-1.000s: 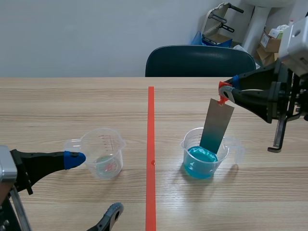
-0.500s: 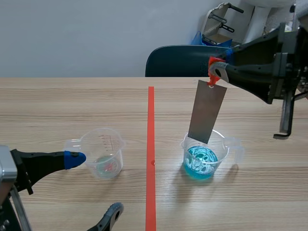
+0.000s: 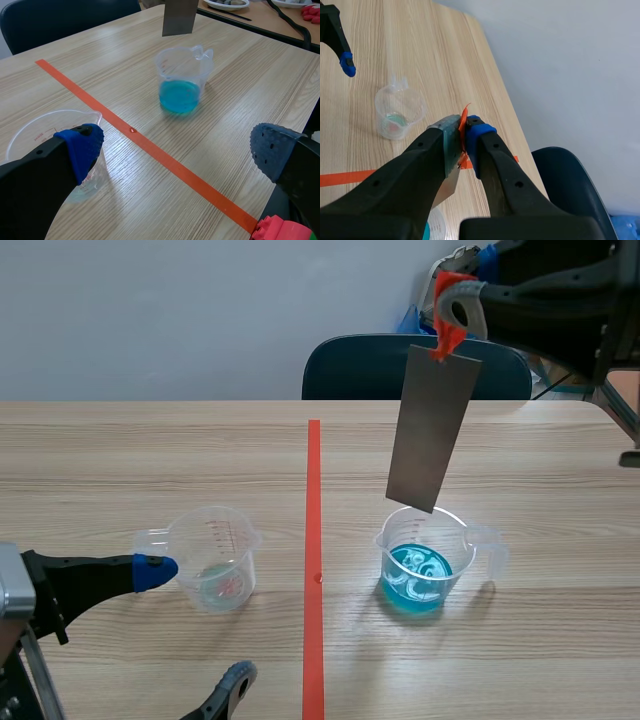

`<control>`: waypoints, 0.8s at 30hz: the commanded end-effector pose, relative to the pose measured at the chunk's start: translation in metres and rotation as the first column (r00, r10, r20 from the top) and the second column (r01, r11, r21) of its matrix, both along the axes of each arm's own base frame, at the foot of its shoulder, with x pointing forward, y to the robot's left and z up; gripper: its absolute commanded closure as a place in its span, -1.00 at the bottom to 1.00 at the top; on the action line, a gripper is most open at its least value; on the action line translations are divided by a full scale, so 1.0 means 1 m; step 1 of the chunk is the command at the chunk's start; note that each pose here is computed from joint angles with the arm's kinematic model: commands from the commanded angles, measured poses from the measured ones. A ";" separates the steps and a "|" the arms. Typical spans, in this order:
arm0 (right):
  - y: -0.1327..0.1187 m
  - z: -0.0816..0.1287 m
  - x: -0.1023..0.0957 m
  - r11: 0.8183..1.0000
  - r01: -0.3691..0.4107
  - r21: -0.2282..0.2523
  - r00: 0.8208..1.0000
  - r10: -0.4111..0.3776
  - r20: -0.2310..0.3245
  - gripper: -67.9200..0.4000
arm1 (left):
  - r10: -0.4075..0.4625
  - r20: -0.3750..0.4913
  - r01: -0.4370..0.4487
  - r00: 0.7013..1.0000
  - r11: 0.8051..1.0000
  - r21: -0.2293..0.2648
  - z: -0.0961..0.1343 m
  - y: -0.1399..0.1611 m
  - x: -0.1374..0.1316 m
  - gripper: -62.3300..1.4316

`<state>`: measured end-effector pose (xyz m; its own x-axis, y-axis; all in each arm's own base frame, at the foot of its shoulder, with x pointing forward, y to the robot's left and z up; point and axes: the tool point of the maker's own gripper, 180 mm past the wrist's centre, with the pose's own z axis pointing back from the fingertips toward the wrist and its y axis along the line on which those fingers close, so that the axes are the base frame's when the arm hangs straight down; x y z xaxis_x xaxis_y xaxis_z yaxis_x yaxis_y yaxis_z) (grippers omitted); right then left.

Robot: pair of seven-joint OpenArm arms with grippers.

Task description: Do the redox reaction experiment

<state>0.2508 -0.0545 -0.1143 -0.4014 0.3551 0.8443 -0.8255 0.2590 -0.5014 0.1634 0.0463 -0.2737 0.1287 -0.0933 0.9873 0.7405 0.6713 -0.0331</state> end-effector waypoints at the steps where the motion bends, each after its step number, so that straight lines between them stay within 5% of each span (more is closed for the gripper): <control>1: -0.001 0.010 0.000 1.000 0.002 0.006 1.000 -0.002 0.014 0.97 | -0.004 0.027 0.005 1.000 0.999 -0.032 0.012 -0.005 0.002 -1.00; 24: 0.003 0.023 -0.005 0.999 0.034 -0.009 0.999 -0.034 -0.038 0.97 | -0.004 0.027 0.005 1.000 0.999 -0.032 0.012 -0.005 0.002 -1.00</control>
